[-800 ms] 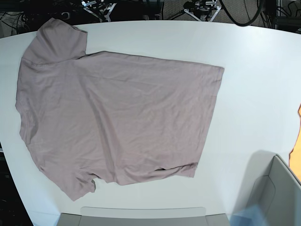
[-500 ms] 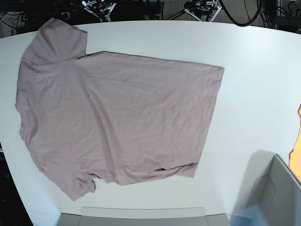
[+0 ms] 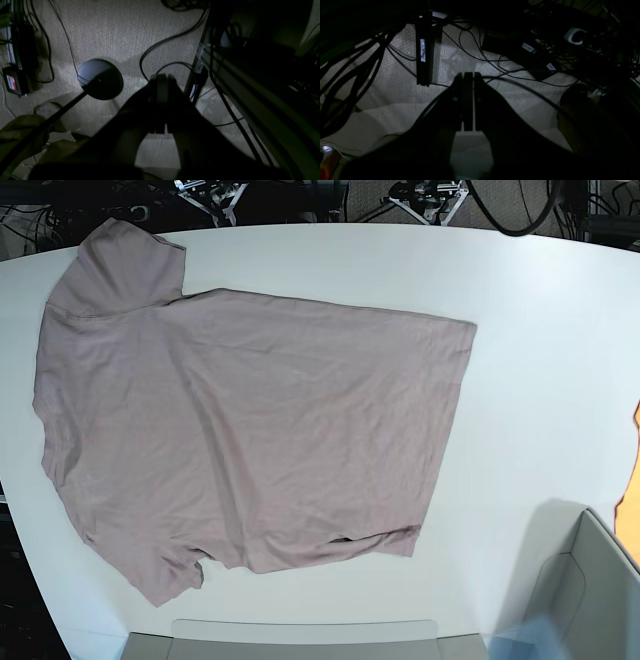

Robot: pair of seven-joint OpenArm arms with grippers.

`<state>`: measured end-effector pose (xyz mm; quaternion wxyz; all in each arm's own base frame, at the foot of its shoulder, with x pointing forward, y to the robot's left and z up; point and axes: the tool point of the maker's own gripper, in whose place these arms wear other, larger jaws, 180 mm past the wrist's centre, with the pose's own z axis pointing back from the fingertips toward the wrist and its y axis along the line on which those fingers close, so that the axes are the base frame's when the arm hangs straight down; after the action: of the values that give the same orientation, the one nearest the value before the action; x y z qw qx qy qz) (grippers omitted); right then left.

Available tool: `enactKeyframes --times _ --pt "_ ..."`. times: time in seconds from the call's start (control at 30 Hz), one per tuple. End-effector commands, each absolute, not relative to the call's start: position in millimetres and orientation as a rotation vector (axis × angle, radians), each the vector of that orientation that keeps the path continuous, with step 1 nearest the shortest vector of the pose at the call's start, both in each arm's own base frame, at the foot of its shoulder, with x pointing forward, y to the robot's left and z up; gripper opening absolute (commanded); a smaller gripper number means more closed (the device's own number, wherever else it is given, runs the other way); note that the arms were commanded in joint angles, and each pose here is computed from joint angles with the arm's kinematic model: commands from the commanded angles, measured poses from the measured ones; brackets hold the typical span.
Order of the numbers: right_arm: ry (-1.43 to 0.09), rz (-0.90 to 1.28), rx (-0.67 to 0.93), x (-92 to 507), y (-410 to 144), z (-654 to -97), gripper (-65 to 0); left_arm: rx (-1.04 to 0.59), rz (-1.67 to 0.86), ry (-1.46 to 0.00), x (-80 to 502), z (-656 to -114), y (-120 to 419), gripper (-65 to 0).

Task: Fold the T-shirt properly

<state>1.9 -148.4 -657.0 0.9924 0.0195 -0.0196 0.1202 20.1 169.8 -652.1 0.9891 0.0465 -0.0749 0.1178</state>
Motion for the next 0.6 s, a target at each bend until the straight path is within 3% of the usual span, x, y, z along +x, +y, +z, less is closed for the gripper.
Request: enactKeyframes --times 0.0,0.57 --pt "-0.048 0.241 0.041 5.0 -149.7 -656.5 -64.9 0.100 0.242 -0.166 27.5 -651.1 173.9 -64.3" --pt "-0.059 0.242 0.049 1.6 -146.5 -654.5 -64.9 0.102 0.239 -0.157 20.8 -651.2 174.7 -65.0"
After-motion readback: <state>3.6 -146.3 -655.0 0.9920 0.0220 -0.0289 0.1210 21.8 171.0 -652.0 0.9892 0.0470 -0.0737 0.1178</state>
